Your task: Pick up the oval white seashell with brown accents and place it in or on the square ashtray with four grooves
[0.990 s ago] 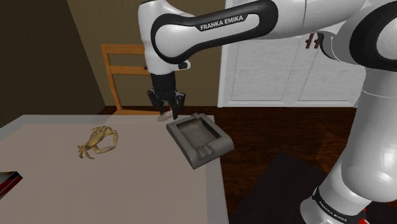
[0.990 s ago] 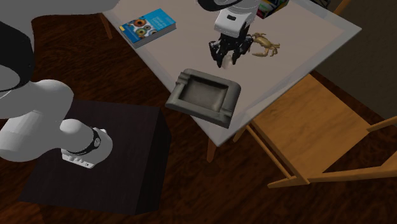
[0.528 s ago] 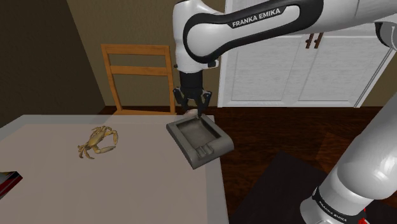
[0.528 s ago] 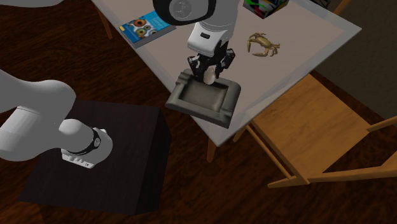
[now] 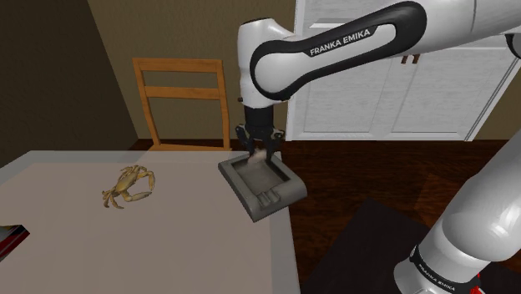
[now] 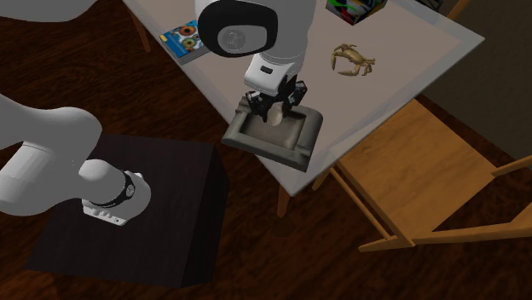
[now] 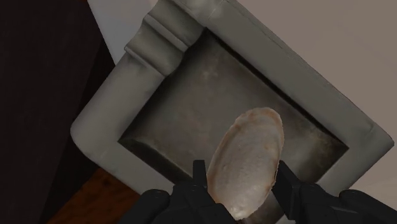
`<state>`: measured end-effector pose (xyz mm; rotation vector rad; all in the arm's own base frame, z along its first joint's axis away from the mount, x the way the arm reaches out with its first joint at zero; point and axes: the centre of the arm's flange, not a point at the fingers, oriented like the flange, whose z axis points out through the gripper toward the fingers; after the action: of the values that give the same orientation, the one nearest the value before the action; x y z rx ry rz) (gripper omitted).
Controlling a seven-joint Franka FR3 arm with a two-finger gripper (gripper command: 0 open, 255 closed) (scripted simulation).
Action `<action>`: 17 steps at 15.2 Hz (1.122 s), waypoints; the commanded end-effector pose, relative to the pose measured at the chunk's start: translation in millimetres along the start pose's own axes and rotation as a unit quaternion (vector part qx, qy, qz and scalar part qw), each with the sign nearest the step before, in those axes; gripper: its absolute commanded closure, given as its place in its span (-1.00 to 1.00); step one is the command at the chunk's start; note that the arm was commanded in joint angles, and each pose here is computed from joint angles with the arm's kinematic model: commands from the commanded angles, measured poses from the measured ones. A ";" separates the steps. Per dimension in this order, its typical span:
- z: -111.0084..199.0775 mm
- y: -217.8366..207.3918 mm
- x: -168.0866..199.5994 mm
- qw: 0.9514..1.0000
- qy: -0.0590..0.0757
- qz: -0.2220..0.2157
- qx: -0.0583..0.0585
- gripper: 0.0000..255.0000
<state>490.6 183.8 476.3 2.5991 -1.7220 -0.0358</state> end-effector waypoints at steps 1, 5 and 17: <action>10.9 -0.5 0.5 1.000 0.000 0.000 0.000 1.00; 32.0 -1.2 0.6 1.000 0.000 0.000 0.000 1.00; 39.4 -1.4 0.7 1.000 0.000 0.000 0.000 -1.00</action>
<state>490.9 183.5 436.9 2.5995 -1.7221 -0.0355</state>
